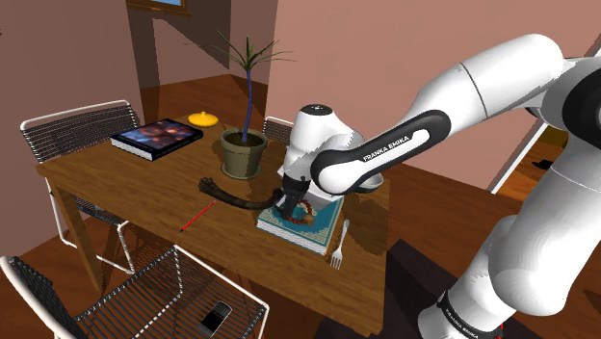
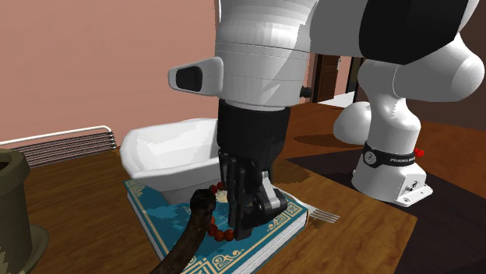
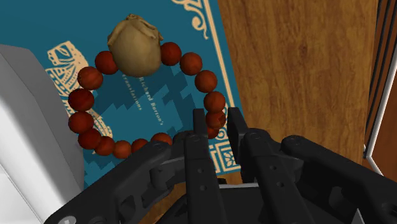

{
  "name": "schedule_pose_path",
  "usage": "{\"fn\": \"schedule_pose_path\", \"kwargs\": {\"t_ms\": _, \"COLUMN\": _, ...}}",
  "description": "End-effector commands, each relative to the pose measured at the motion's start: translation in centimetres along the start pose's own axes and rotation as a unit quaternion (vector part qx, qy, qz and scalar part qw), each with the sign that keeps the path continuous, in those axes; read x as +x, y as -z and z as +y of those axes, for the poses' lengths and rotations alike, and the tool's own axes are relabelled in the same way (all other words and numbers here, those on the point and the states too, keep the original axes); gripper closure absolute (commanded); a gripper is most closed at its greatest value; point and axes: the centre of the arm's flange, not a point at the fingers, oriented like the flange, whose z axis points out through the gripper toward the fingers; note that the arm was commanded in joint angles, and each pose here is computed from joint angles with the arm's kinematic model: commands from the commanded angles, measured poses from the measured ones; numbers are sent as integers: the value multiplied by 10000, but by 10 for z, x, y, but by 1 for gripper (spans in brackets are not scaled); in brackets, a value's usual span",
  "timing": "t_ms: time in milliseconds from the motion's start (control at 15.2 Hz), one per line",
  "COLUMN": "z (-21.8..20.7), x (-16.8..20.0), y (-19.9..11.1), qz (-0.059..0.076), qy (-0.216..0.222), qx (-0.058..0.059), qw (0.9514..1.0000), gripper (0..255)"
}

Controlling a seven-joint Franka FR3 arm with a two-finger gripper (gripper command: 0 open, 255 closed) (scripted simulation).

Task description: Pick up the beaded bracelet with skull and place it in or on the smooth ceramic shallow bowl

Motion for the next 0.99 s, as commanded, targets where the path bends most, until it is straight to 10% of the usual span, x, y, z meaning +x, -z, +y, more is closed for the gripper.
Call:
{"fn": "schedule_pose_path", "kwargs": {"t_ms": 0, "z": 0, "x": 0, "y": 0, "qz": 0, "qy": 0, "qx": 0, "qw": 10000, "gripper": 255}}
{"fn": "schedule_pose_path", "kwargs": {"t_ms": 924, "z": 2, "x": 4, "y": 42, "qz": 0, "qy": 0, "qx": 0, "qw": 10000, "gripper": 255}}
